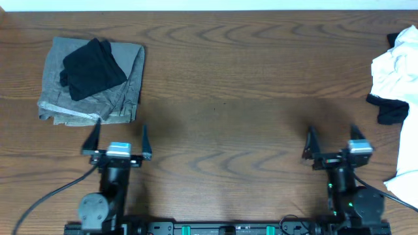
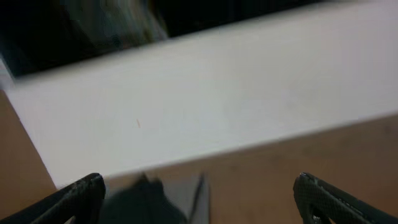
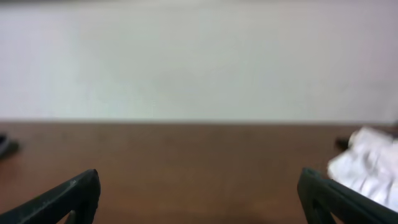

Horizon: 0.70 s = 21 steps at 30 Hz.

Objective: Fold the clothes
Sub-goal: 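Reach the right gripper to the white T-shirt and grasp it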

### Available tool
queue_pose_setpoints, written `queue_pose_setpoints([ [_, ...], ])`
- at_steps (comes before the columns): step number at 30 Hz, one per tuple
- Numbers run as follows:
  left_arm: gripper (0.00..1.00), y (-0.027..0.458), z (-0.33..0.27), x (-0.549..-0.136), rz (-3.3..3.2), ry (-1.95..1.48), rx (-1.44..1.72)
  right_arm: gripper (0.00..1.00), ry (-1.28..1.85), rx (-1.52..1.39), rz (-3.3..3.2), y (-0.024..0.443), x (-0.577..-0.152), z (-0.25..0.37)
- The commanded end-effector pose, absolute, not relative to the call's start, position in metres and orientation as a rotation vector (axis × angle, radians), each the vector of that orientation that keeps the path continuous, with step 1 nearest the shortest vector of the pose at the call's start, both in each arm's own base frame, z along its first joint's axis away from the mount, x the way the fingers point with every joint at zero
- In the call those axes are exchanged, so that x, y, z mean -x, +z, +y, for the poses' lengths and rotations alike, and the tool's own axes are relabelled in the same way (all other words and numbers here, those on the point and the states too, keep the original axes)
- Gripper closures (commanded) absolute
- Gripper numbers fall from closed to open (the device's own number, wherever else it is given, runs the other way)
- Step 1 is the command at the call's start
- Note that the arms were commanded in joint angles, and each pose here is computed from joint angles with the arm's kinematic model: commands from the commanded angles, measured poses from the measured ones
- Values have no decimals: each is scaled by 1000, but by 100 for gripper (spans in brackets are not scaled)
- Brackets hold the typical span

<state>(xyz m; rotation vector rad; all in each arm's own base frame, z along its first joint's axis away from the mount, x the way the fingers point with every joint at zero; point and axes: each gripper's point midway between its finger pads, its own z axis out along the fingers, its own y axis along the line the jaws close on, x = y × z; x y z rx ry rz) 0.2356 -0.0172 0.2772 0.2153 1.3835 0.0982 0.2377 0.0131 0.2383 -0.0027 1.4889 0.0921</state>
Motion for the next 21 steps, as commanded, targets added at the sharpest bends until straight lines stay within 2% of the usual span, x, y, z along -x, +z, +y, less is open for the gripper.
queue_pose_setpoints([
  [1, 2, 326, -21, -235, 1337, 91, -231, 1, 66, -28, 1438, 275, -237, 7],
  [7, 2, 400, -46, -266, 1347, -11, -349, 1, 43, -43, 1408, 335, -257, 4],
  [11, 2, 426, -61, -297, 1443, -130, -391, 1, 37, -39, 1465, 366, -283, 5],
  [16, 2, 425, -71, -331, 1630, -275, -376, 1, -7, -20, 1656, 387, -325, 3],
  [21, 2, 387, -72, -358, 1800, -322, -356, 1, -109, -34, 1926, 385, -368, -24],
])
